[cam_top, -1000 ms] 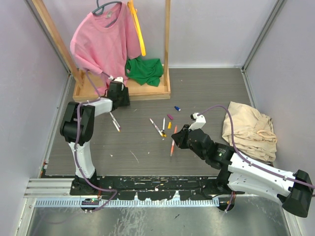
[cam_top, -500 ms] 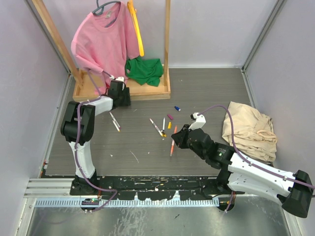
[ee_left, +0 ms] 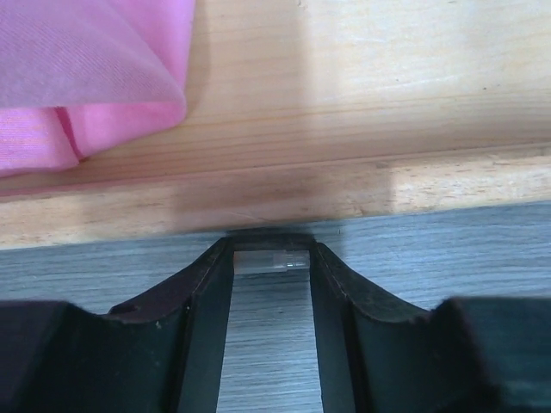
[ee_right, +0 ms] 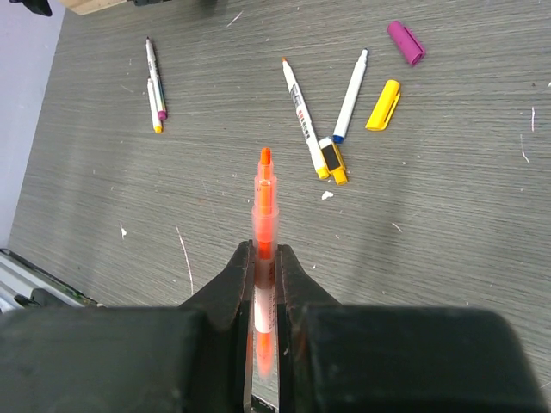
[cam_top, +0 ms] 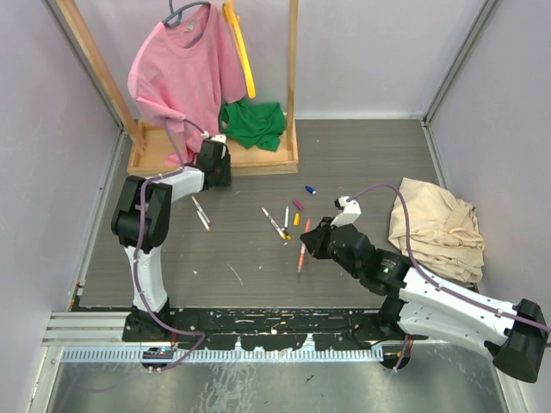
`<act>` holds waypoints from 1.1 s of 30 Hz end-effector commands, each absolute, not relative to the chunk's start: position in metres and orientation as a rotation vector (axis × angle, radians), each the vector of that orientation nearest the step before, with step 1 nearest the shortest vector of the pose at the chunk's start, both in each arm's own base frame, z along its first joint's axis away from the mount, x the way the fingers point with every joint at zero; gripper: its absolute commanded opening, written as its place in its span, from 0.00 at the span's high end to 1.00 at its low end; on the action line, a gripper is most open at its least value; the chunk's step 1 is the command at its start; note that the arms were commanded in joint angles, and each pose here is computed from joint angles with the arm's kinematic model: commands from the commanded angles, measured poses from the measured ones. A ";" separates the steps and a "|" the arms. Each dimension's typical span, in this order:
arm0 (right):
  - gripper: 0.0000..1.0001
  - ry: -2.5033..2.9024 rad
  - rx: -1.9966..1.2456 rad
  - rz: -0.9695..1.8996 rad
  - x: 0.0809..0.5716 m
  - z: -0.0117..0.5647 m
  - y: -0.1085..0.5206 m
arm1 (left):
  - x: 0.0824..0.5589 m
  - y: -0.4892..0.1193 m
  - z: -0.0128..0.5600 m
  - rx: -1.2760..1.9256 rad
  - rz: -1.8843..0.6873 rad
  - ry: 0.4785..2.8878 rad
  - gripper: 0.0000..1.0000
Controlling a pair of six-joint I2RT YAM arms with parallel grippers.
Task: Insert the pens into the pen caps
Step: Move the pen cap to the center of the board.
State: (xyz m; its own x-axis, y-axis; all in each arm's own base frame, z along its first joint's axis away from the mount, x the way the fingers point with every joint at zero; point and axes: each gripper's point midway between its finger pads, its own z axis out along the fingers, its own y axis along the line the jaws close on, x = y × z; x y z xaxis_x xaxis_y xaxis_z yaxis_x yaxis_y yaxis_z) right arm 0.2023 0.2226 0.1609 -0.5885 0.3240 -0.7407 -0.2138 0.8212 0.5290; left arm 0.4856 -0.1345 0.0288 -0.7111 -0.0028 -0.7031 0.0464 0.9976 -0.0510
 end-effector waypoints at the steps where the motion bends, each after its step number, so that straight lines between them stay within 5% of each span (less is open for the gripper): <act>1: 1.00 2.020 0.098 0.785 0.206 0.176 0.226 | 0.485 -0.134 0.031 0.047 -0.050 2.363 0.60; 14: 1.00 2.021 0.103 0.785 0.205 0.173 0.224 | 0.450 -0.150 0.054 0.065 -0.121 2.332 0.61; 33: 1.00 2.021 0.115 0.758 0.204 0.171 0.215 | 0.328 -0.183 0.066 0.156 -0.308 2.363 0.62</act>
State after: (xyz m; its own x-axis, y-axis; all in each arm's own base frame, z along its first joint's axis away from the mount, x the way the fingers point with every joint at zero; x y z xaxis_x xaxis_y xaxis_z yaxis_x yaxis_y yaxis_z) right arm 0.2002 0.2165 0.1610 -0.5809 0.3374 -0.7407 -0.2131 0.8153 0.5384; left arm 0.3497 -0.1709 0.0589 -0.7194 0.0405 -0.6935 0.1712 0.9778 -0.1205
